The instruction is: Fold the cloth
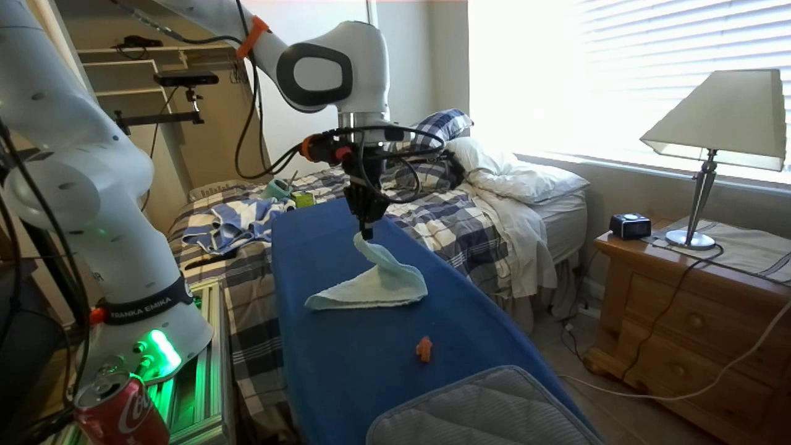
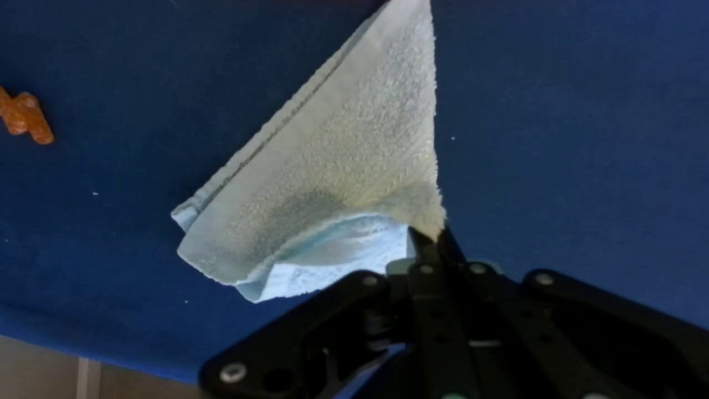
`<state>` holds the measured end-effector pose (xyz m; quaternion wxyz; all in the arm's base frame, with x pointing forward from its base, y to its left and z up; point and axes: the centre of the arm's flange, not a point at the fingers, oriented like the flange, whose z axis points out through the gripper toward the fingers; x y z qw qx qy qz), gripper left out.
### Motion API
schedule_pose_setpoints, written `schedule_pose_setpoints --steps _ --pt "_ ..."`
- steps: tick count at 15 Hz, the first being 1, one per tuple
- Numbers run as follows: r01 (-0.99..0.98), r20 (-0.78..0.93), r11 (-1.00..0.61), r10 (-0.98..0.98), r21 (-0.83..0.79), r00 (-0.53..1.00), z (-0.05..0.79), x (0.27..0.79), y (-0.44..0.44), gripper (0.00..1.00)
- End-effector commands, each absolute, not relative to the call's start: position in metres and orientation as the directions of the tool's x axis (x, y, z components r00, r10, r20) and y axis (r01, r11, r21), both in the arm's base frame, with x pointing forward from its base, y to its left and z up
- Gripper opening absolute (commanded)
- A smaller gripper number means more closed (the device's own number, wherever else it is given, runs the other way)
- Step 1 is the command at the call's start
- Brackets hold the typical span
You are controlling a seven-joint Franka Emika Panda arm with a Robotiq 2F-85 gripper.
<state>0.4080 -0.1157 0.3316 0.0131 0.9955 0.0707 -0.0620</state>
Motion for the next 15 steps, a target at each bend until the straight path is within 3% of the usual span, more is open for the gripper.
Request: schedule_pose_setpoints --steps 1,15 --pt "0.126 -0.138 -0.992 0.121 0.029 0.983 0.334 0.379 -0.118 0.02" --pt "0.132 -0.241 -0.991 0.124 0.018 0.963 0.318 0.339 -0.123 0.02"
